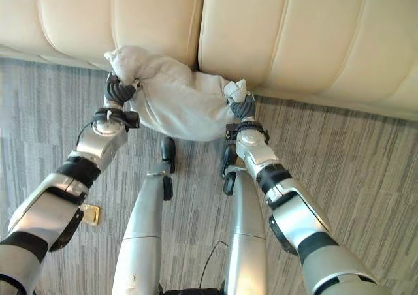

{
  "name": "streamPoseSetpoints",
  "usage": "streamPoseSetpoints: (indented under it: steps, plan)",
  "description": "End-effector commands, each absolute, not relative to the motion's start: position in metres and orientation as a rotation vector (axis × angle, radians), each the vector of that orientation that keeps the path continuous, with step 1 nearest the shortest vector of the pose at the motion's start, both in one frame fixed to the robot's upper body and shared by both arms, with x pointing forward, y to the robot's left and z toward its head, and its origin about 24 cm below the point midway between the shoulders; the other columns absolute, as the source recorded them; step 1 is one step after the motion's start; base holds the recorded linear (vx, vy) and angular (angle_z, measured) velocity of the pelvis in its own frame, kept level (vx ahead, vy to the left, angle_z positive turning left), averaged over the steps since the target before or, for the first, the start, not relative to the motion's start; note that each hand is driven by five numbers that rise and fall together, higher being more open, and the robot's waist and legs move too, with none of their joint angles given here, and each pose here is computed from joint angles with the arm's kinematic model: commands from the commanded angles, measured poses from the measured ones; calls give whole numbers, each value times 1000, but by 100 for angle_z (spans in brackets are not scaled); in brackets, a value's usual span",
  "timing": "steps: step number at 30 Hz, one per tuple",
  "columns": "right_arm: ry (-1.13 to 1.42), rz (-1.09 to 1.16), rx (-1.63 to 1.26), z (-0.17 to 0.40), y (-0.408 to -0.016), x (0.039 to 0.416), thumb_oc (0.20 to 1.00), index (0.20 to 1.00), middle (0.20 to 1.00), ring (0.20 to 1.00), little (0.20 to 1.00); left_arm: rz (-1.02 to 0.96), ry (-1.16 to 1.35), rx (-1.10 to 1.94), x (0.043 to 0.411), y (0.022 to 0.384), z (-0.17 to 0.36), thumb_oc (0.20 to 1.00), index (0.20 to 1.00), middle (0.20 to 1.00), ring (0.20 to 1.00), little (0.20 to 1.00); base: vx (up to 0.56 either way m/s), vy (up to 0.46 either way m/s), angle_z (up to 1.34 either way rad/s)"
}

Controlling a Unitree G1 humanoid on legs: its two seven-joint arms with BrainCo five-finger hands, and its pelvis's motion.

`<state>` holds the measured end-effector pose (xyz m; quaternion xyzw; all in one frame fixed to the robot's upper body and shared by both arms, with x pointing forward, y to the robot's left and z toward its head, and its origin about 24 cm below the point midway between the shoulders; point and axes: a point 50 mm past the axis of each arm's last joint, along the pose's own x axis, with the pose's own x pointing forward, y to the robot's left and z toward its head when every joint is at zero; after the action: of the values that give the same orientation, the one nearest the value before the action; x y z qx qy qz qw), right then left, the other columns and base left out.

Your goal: Pick up all the scattered cushions and arrange them neatly on the sofa.

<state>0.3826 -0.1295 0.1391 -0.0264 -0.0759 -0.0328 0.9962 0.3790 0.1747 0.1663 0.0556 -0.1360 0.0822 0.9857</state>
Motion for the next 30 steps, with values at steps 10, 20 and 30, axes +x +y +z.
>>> streamPoseSetpoints:
  steps: [10,20,30]
  plan:
    - [-331,143,-14,108,-146,289,200,200,200,200,200,-3,-273,8,289,164,91,200,200,200,200,200,139,-14,-10]
    - [-324,126,-131,102,-180,247,200,200,200,200,200,-40,-179,27,250,179,67,200,200,200,200,200,146,-41,0]
    - [-353,134,-82,110,-177,248,200,200,200,200,200,-25,-177,37,244,186,68,200,200,200,200,200,77,115,6]
